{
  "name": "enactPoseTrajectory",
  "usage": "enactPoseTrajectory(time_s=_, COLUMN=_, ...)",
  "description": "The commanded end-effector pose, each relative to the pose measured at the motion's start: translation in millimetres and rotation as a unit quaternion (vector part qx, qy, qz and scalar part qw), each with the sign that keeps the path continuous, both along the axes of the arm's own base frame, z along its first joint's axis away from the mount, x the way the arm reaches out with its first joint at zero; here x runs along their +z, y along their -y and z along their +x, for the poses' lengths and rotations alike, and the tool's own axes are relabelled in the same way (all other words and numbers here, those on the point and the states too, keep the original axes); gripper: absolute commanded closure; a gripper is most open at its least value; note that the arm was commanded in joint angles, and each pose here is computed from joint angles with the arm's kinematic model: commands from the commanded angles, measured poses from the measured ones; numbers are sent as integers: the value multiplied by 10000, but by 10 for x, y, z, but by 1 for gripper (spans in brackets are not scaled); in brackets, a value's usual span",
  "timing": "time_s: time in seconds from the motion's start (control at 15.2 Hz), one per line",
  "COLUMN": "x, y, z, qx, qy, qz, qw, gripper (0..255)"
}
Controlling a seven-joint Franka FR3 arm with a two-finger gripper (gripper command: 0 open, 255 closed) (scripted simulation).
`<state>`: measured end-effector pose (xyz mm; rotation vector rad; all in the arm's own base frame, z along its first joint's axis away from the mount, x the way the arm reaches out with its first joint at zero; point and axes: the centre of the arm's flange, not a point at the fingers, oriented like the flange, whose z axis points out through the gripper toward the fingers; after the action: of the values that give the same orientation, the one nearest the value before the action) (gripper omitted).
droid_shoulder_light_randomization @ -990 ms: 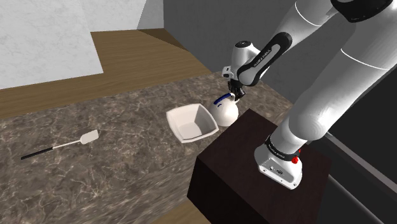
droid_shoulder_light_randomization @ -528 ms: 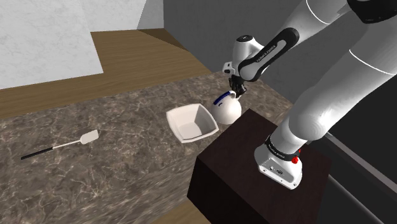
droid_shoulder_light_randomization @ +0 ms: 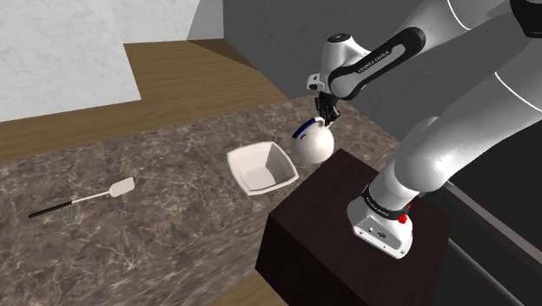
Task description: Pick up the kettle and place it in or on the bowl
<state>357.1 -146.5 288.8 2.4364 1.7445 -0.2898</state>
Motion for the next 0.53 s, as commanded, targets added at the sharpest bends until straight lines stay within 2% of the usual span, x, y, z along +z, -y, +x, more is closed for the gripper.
enactPoseTrajectory(time_s=0.0, x=113, y=7, z=-12, qx=0, qy=1, qz=-1, qw=10000, gripper=255)
enactPoseTrajectory(time_s=0.46, x=482, y=7, z=-12, qx=0, qy=1, qz=-1, qw=10000, gripper=255)
